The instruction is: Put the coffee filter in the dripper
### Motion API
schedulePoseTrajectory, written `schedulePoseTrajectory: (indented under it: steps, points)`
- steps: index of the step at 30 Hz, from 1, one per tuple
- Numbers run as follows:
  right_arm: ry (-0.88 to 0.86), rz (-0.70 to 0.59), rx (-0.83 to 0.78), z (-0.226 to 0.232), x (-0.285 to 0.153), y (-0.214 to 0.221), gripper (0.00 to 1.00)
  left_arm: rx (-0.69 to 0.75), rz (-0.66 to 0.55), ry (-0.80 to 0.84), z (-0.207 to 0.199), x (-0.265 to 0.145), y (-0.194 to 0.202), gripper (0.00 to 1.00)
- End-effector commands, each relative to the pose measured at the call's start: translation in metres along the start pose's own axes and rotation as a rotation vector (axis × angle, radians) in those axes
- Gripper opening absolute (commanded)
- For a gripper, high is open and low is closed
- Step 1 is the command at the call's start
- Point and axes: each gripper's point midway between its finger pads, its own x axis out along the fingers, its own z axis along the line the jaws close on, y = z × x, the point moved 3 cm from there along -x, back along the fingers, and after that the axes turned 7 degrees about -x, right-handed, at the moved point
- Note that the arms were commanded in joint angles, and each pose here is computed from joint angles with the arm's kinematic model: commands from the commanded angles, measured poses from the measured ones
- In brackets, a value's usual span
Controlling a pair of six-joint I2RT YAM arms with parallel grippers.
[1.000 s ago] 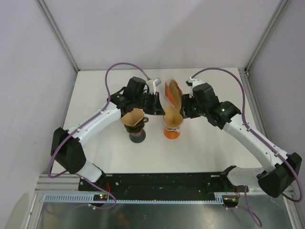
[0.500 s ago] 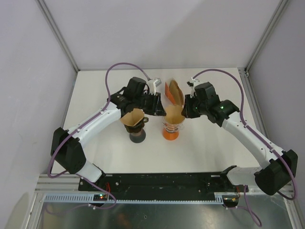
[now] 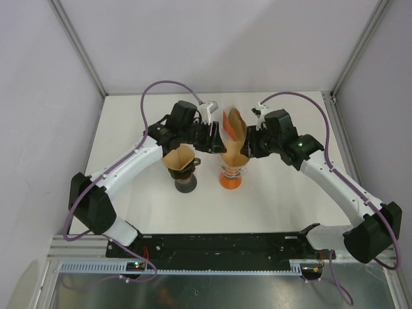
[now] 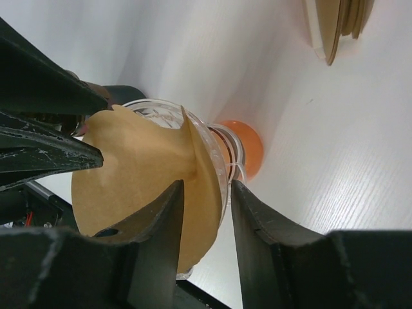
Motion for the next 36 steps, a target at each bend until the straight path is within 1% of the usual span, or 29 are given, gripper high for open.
schedulePoseTrajectory:
  steps: [1,5,8,9,10,11,12,14,15,17,19,22,26,28,31,33,36]
  points:
    - [-0.053,-0.075,-0.030,0.009,-0.009,-0.017,0.41,0.069,-0.088,0.040,-0.022,-0.020,-0.023,0.53]
    - [-0.040,-0.088,-0.042,0.007,-0.013,-0.022,0.47,0.079,-0.098,0.036,-0.023,-0.022,-0.026,0.58]
    - [-0.017,-0.115,-0.057,0.005,-0.021,-0.031,0.54,0.112,-0.139,0.022,-0.026,-0.029,-0.036,0.62]
    - [-0.004,-0.127,-0.062,0.003,-0.024,-0.035,0.59,0.132,-0.167,0.010,-0.027,-0.033,-0.042,0.66]
    - [0.004,-0.149,-0.074,0.003,-0.030,-0.041,0.70,0.160,-0.202,-0.013,-0.027,-0.039,-0.049,0.68]
    - [0.014,-0.180,-0.082,0.002,-0.038,-0.049,0.85,0.184,-0.236,-0.030,-0.028,-0.046,-0.057,0.73]
    - [0.022,-0.206,-0.091,0.002,-0.045,-0.056,0.92,0.214,-0.274,-0.057,-0.028,-0.054,-0.065,0.77]
    - [0.042,-0.263,-0.108,0.000,-0.060,-0.069,0.98,0.261,-0.346,-0.108,-0.026,-0.070,-0.081,0.88]
    - [0.054,-0.291,-0.113,-0.002,-0.067,-0.076,0.98,0.280,-0.381,-0.141,-0.022,-0.080,-0.089,0.94]
    - [0.081,-0.334,-0.118,-0.009,-0.079,-0.086,0.99,0.297,-0.452,-0.217,-0.011,-0.100,-0.105,0.98]
    - [0.124,-0.368,-0.113,-0.021,-0.088,-0.093,0.99,0.294,-0.522,-0.313,0.007,-0.122,-0.120,0.99]
    - [0.234,-0.393,-0.083,-0.053,-0.097,-0.099,0.99,0.273,-0.619,-0.485,0.041,-0.160,-0.137,1.00]
    - [0.342,-0.375,-0.034,-0.097,-0.100,-0.094,0.99,0.207,-0.708,-0.670,0.090,-0.210,-0.146,1.00]
    - [0.373,-0.354,0.014,-0.119,-0.099,-0.087,0.99,0.146,-0.754,-0.743,0.117,-0.236,-0.143,1.00]
    - [0.405,-0.368,0.085,-0.145,-0.099,-0.080,0.99,0.055,-0.804,-0.853,0.163,-0.269,-0.129,1.00]
    - [0.434,-0.385,0.118,-0.160,-0.098,-0.073,0.99,0.006,-0.822,-0.929,0.193,-0.289,-0.114,1.00]
    - [0.469,-0.393,0.160,-0.178,-0.093,-0.059,0.99,-0.034,-0.816,-1.018,0.225,-0.303,-0.088,1.00]
